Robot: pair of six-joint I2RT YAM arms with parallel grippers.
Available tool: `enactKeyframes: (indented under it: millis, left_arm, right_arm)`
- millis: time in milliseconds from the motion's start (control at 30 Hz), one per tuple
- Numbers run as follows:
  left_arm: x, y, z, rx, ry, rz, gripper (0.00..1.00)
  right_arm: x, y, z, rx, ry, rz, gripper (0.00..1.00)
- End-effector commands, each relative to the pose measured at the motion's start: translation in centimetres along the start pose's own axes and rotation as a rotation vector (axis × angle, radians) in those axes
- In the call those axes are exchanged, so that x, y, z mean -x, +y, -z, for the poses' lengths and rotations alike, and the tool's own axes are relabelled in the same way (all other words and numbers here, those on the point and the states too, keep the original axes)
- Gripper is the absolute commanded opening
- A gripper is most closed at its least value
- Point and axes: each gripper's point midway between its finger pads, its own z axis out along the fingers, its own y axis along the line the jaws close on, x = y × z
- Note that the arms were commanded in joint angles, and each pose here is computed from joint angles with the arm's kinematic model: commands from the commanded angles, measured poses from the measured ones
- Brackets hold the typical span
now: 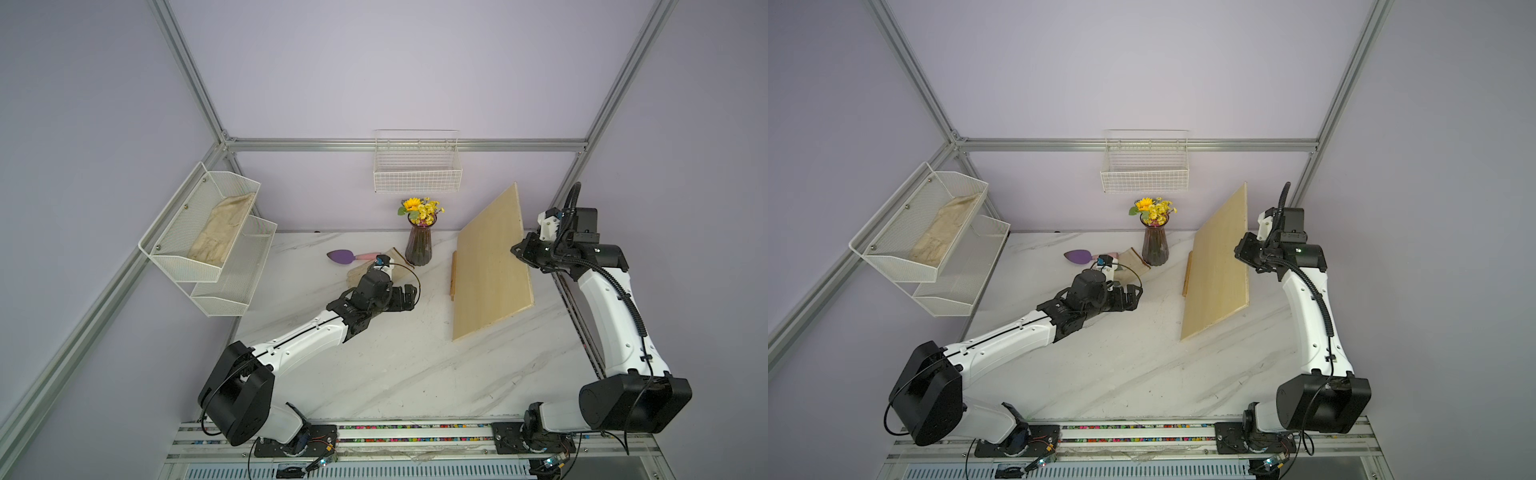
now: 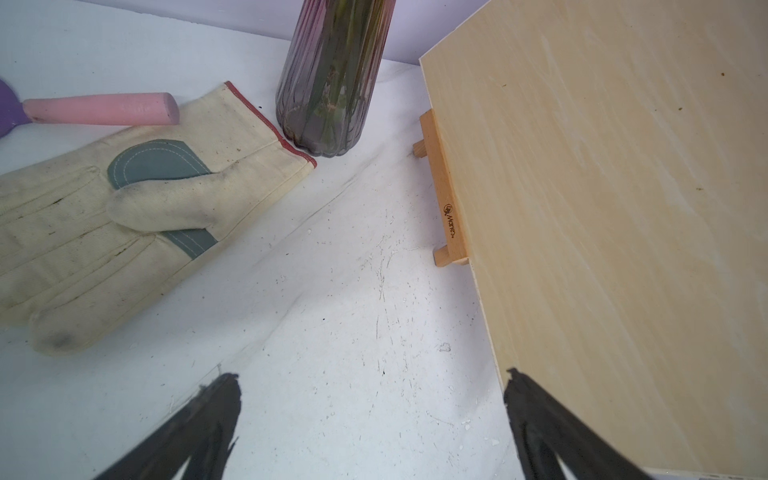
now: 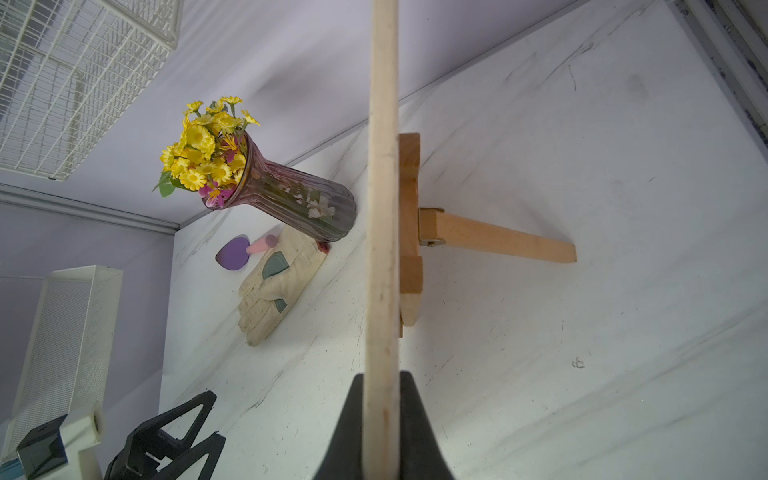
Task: Assemble the easel
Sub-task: Place the drawing board on the easel.
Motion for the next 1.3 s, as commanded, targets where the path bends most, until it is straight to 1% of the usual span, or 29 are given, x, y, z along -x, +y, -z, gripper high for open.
enactKeyframes:
  millis: [0,33,233,300,333,433,567,633,667,733,800,900,933,1033,1133,1267]
  left_arm:
    - [1.8,-1.0,1.0,-0.026,-0.058,-0.007,1.00]
    - [1.8,-1.0,1.0,-0.026,-0.058,-0.008,1.00]
    - [1.9,-0.9,1.0,-0.016,-0.059,-0.014,1.00]
    - [1.9,-0.8,1.0,-0.010,-0.058,-0.016,1.00]
    - [2.6,-1.1,1.9,-0.021,-0.082,-0.016,1.00]
    - [3.1,-1.2,2.3,-0.022,-0.097,-0.018,1.00]
    - [3.2,-1.1,2.5,-0.017,-0.101,-0.023,1.00]
    - [3.4,-1.1,2.7,-0.011,-0.111,-0.028,1.00]
    - [3.5,-1.0,2.8,-0.007,-0.113,-0.030,1.00]
    - [3.8,-0.9,3.1,0.006,-0.126,-0.040,1.00]
    - [4.3,-0.5,3.5,0.028,-0.136,-0.050,1.00]
    - [5.3,0.1,4.5,0.058,-0.167,-0.056,1.00]
    - [5.6,0.3,4.8,0.068,-0.180,-0.057,1.00]
    - [6.4,1.0,5.8,0.097,-0.208,-0.059,1.00]
    - [7.0,2.2,6.8,0.144,-0.233,-0.056,1.00]
    - [7.0,4.7,7.9,0.229,-0.262,-0.037,1.00]
  right_arm:
    - [2.0,2.5,2.2,0.096,-0.094,-0.021,0.11]
    - [2.0,2.5,2.2,0.094,-0.094,-0.022,0.13]
    - [2.4,2.1,2.5,0.067,-0.116,-0.029,0.19]
    - [2.6,2.1,2.6,0.063,-0.122,-0.030,0.25]
    - [2.6,2.1,2.6,0.064,-0.123,-0.030,0.26]
    - [2.7,2.0,2.6,0.061,-0.125,-0.035,0.29]
    - [3.2,1.7,2.9,0.035,-0.149,-0.038,0.38]
    - [3.7,2.0,4.5,0.026,-0.198,-0.036,0.44]
    - [4.0,2.0,4.8,0.022,-0.215,-0.038,0.49]
    - [4.8,2.2,5.9,0.013,-0.256,-0.041,0.63]
    - [5.8,2.2,7.3,-0.018,-0.311,-0.046,0.68]
    - [7.5,1.2,10.2,-0.110,-0.439,-0.055,0.81]
    - [7.8,1.1,10.4,-0.110,-0.461,-0.062,0.85]
    - [7.3,-0.9,10.0,-0.182,-0.481,-0.115,0.87]
    - [6.2,-3.1,10.4,-0.253,-0.543,-0.133,0.93]
    - [5.2,-3.8,11.7,-0.263,-0.614,-0.135,0.94]
